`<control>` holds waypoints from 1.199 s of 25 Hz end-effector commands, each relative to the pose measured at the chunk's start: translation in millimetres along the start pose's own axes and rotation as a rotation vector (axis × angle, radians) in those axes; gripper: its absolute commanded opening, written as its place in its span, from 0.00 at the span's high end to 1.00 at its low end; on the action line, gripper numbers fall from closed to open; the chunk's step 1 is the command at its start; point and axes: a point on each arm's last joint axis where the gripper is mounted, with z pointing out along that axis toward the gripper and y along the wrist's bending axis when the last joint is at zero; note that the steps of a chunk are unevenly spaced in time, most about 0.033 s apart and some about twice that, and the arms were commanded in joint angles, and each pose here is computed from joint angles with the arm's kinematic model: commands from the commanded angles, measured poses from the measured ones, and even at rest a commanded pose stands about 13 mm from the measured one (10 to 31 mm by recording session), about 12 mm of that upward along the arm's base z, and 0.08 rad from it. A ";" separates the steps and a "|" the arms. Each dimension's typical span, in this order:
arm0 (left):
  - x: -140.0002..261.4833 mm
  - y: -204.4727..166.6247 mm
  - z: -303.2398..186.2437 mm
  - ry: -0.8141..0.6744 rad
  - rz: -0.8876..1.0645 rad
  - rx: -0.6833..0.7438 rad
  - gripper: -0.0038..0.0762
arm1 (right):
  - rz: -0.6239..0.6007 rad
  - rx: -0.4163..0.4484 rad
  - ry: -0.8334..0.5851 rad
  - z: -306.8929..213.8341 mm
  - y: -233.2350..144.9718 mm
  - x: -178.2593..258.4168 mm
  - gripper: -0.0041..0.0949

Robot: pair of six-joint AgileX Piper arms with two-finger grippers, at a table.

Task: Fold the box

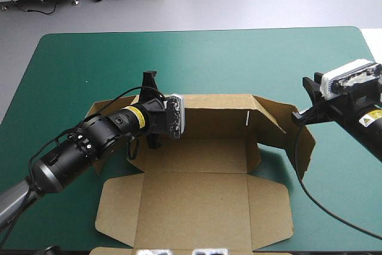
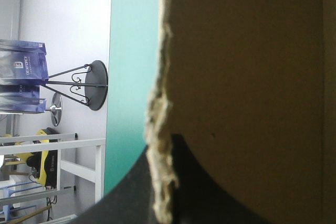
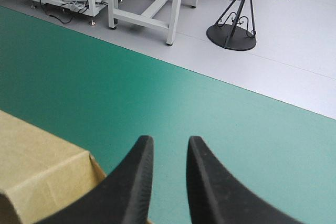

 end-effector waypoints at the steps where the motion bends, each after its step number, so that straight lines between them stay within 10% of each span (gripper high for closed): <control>1: -5.7 10.4 -14.9 -0.065 -0.007 -0.100 0.96 | -0.016 0.029 -0.052 5.9 -8.4 -25.3 0.82; 18: 1.5 2.2 -10.5 -0.026 -0.070 -0.096 0.96 | 0.042 -0.132 0.370 137.6 -23.8 10.6 0.98; 30: 8.1 1.0 -9.9 0.047 -0.073 -0.086 0.96 | 0.114 -0.583 0.614 148.5 -14.8 26.2 0.98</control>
